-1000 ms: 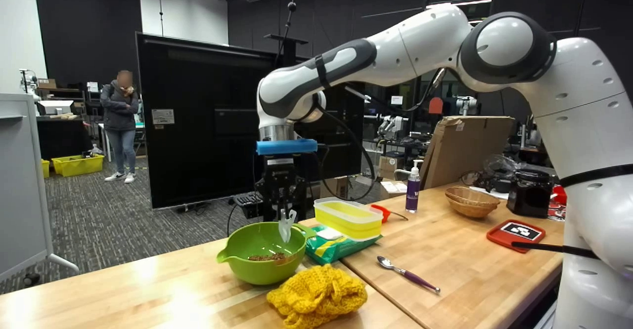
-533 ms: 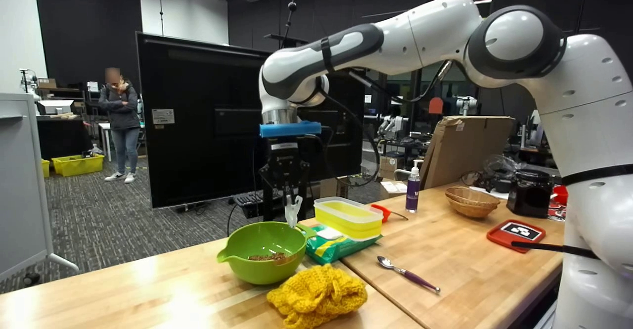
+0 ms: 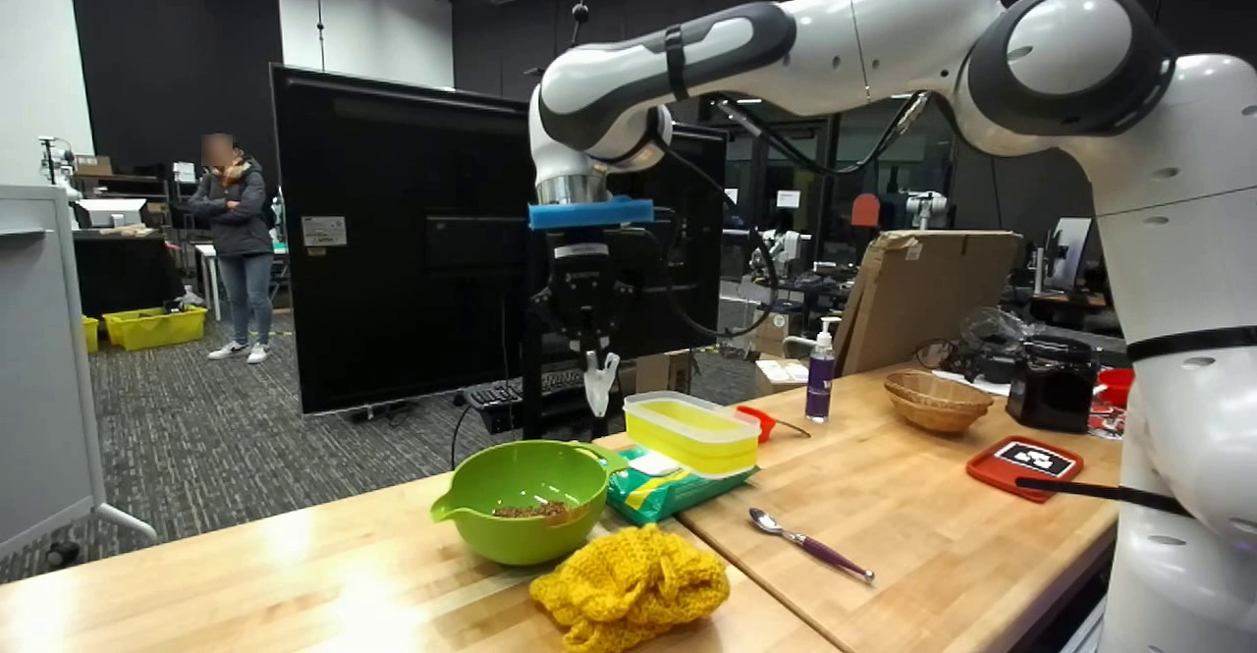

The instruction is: Take the white clip out of the green bowl and place it to the right of the yellow knitted item

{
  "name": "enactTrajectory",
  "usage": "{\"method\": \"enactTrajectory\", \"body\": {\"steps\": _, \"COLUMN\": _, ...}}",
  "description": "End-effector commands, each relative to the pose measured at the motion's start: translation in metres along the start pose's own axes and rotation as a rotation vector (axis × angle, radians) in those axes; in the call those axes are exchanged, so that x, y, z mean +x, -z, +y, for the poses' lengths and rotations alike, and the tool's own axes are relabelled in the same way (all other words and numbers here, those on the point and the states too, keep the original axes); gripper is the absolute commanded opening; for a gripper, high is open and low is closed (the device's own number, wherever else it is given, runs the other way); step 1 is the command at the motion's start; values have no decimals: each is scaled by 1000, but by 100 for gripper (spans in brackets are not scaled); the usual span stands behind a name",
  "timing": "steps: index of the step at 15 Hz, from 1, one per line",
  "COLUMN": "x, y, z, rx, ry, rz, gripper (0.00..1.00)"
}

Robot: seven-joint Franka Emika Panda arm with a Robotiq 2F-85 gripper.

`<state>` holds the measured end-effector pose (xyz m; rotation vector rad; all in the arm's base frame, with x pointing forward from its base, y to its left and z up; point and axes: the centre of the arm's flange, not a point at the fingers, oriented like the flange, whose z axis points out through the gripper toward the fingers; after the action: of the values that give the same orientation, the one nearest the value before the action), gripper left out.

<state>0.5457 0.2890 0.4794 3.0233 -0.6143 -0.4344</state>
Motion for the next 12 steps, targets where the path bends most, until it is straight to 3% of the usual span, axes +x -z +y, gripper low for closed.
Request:
{"method": "enactTrajectory", "body": {"steps": 1, "x": -24, "y": 9, "z": 30, "rx": 6, "ry": -54, "rz": 10, "gripper": 3}}
{"method": "enactTrajectory", "body": {"steps": 12, "x": -73, "y": -17, "z": 115, "rx": 42, "ry": -173, "rz": 8, "gripper": 3}}
